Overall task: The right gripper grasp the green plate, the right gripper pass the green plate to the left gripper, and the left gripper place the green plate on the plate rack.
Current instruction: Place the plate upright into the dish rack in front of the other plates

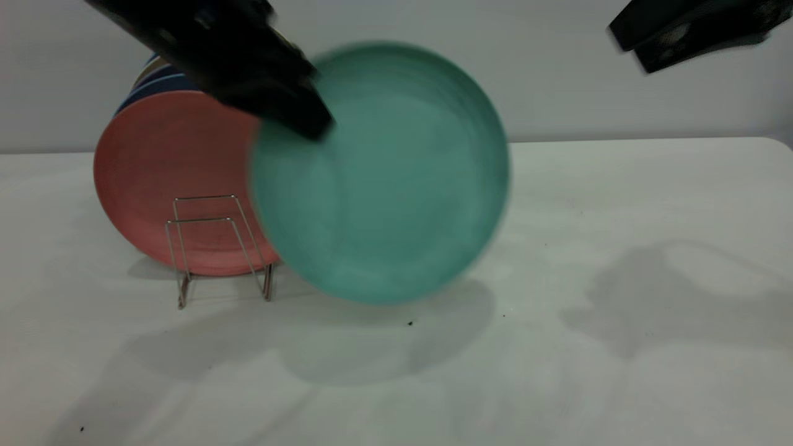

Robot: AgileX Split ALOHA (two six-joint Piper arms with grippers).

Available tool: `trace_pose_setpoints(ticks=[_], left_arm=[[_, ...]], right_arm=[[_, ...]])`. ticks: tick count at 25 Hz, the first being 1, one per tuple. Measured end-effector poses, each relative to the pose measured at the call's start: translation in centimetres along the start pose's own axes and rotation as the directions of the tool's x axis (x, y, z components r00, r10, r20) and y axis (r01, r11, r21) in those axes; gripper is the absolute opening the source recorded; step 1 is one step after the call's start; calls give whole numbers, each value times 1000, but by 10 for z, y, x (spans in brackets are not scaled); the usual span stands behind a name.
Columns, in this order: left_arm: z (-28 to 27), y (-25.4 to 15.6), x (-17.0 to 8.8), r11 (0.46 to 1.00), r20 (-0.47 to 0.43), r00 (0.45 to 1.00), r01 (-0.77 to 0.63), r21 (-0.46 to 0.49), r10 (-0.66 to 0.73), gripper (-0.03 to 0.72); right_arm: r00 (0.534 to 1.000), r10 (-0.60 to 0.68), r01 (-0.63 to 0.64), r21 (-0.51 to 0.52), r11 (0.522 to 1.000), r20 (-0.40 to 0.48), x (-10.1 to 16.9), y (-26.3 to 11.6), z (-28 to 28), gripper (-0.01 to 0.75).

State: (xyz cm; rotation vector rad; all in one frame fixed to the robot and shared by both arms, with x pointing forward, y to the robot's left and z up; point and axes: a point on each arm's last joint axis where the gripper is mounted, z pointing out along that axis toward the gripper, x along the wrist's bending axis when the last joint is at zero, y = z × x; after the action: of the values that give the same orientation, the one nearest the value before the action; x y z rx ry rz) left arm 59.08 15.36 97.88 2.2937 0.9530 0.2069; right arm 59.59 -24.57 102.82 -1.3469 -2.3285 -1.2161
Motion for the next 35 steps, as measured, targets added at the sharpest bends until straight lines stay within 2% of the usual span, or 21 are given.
trace_pose_setpoints(ticks=[6, 10, 13, 15, 18, 23, 26, 31, 35], left_arm=[[-61, 3, 23, 962, -130, 955, -271, -17, 266, 88], [-87, -3, 37, 914, -176, 899, -407, 6, 401, 88], [-98, -10, 45, 837, -167, 822, -545, 46, 545, 88], [-102, -14, 50, 765, -158, 750, -640, 73, 642, 88], [-106, -17, 58, 681, -171, 661, -724, 109, 730, 88], [-109, -15, 65, 597, -222, 561, -787, 157, 797, 88], [-109, -15, 65, 578, -224, 540, -799, 165, 811, 88], [-109, -15, 65, 576, -223, 538, -801, 165, 813, 88], [-109, -15, 65, 610, -229, 572, -777, 156, 788, 88]], right_arm=[[999, -32, 30, 49, 998, 27, 45, -20, -34, 395], [999, -24, 21, 72, 997, 42, 74, -57, -46, 375], [996, -24, 16, 87, 996, 84, 93, -88, -53, 374], [992, -22, 9, 99, 995, 128, 103, -109, -58, 372], [980, -17, -4, 103, 995, 200, 118, -138, -66, 373], [937, -10, -18, 76, 997, 348, 137, -181, -79, 373], [903, 1, -18, 35, 999, 429, 146, -202, -86, 373], [852, 8, 16, -42, 999, 524, 155, -228, -92, 373], [829, 8, 57, -98, 994, 560, 162, -239, -97, 373]])
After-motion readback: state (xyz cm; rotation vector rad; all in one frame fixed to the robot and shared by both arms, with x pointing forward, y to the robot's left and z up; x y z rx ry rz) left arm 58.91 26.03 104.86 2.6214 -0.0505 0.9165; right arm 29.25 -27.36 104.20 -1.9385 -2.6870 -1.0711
